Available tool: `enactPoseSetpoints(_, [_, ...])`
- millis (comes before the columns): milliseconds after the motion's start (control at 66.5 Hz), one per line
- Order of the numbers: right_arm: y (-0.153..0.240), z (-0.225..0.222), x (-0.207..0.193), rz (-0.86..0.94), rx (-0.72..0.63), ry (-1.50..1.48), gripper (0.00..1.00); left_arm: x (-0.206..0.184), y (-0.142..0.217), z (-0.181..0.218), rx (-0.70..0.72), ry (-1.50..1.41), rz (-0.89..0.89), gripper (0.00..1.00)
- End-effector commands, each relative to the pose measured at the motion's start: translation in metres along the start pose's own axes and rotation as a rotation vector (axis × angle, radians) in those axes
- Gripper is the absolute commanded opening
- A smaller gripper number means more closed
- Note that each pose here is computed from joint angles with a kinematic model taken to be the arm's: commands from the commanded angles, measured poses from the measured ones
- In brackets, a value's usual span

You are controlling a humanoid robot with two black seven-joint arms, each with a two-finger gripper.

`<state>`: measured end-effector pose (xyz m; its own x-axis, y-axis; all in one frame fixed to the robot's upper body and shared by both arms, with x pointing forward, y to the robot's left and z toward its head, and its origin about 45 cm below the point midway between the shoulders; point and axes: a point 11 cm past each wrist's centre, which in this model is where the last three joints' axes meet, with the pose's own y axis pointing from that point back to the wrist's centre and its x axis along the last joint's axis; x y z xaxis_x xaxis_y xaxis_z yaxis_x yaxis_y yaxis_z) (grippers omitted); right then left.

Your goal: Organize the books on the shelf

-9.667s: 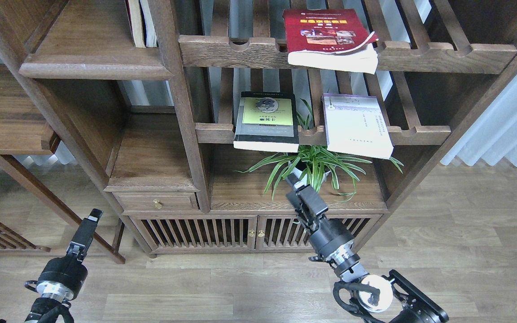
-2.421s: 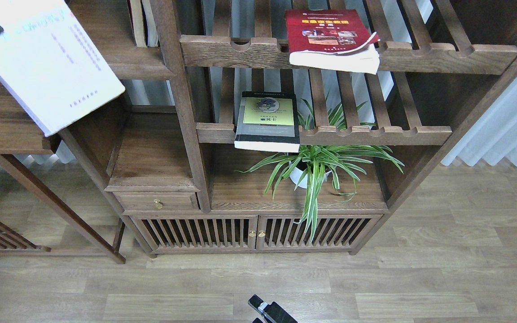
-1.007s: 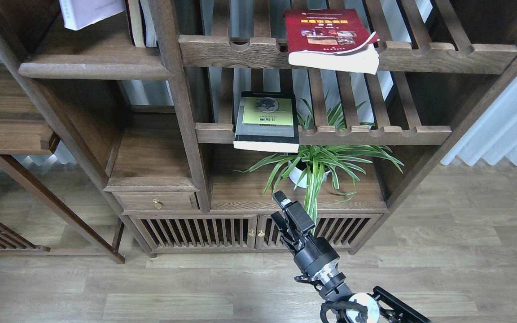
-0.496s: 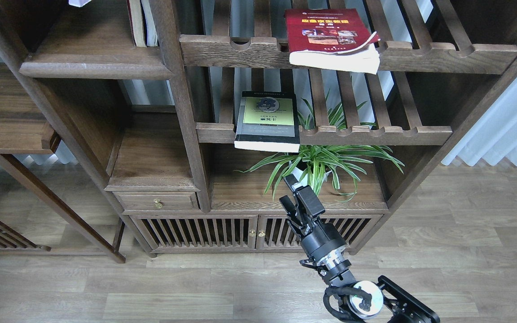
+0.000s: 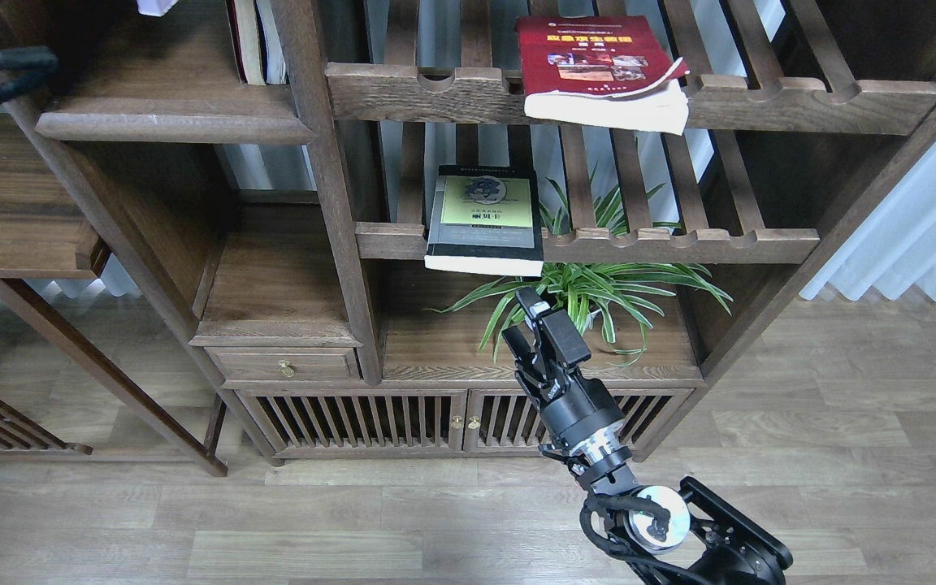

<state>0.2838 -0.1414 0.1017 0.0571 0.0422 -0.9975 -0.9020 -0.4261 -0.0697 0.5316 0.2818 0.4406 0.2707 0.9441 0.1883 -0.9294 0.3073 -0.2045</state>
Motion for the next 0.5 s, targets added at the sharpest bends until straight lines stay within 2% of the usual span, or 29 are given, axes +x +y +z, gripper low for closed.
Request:
enactPoseSetpoints(0, [0.001, 0.000, 0.000, 0.001, 0.005, -0.007, 1.00, -0.008, -0.005, -0.003, 0.015, -0.011, -0.004, 0.07])
enactPoseSetpoints(45, [0.002, -0.001, 0.001, 0.002, 0.008, -0.009, 1.00, -0.009, -0.006, -0.003, 0.022, -0.018, -0.008, 0.08])
enactPoseSetpoints(75, [0.002, -0.005, 0.000, 0.001, 0.025, -0.013, 1.00, -0.011, -0.007, -0.005, 0.034, -0.030, -0.015, 0.15])
enactPoseSetpoints(120, [0.002, -0.007, 0.000, 0.001, 0.032, -0.013, 1.00, -0.011, -0.006, -0.006, 0.038, -0.031, -0.013, 0.20])
enactPoseSetpoints(180, [0.002, -0.010, 0.000, -0.001, 0.039, -0.013, 1.00, -0.009, -0.006, -0.007, 0.042, -0.034, 0.005, 0.35])
enactPoseSetpoints(195, [0.001, -0.010, -0.001, -0.004, 0.042, -0.013, 1.00, -0.009, -0.006, -0.007, 0.040, -0.032, 0.010, 0.47])
enactPoseSetpoints(241, [0.001, -0.011, -0.001, -0.004, 0.043, -0.013, 1.00, -0.008, -0.006, -0.006, 0.039, -0.033, 0.022, 0.68])
enactPoseSetpoints(256, [0.001, -0.011, -0.002, -0.006, 0.043, -0.012, 1.00, -0.009, -0.006, -0.006, 0.038, -0.034, 0.022, 0.81])
enactPoseSetpoints(286, [0.001, -0.011, -0.002, -0.006, 0.042, -0.011, 1.00, -0.009, -0.006, -0.005, 0.036, -0.035, 0.024, 0.90])
enactPoseSetpoints(481, [-0.004, -0.008, -0.005, -0.016, 0.025, -0.004, 1.00, -0.009, -0.006, 0.000, 0.022, -0.036, 0.021, 0.93])
